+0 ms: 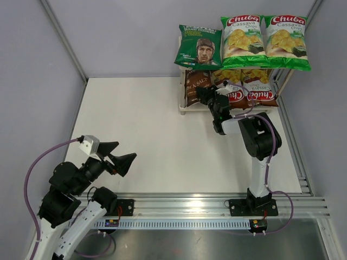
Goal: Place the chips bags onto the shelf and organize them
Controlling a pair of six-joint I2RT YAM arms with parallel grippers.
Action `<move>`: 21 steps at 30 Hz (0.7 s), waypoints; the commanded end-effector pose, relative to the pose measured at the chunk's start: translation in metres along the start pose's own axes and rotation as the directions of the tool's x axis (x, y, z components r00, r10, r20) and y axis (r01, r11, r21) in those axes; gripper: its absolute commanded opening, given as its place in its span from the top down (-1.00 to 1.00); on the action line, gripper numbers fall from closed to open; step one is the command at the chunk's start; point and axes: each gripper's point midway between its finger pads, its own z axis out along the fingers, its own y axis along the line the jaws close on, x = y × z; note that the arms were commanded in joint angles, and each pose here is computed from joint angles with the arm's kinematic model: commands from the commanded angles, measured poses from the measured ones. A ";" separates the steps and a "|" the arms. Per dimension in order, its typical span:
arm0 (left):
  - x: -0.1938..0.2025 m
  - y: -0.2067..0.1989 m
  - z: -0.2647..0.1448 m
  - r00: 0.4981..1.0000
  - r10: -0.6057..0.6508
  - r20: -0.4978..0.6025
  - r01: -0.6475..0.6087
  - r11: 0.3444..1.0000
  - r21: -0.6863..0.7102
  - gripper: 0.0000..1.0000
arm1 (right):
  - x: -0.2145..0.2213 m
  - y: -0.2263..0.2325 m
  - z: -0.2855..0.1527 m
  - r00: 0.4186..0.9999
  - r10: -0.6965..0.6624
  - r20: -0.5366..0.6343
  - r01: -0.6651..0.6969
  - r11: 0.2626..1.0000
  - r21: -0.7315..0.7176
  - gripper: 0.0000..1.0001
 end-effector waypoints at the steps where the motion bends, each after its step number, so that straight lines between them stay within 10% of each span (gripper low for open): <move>1: -0.012 -0.008 0.001 0.998 0.024 0.049 -0.026 0.999 0.046 -0.98 | -0.019 0.034 0.012 0.996 0.061 0.067 -0.054 0.992 -0.111 0.42; 13: -0.012 -0.008 0.001 0.999 0.024 0.048 -0.026 0.999 0.044 -0.98 | 0.002 0.025 -0.007 0.983 0.171 -0.073 -0.168 0.985 0.039 0.11; 21: -0.012 -0.007 0.000 0.999 0.024 0.049 -0.026 0.999 0.041 -0.98 | 0.017 0.019 -0.015 0.951 0.200 -0.236 -0.148 0.964 0.219 -0.45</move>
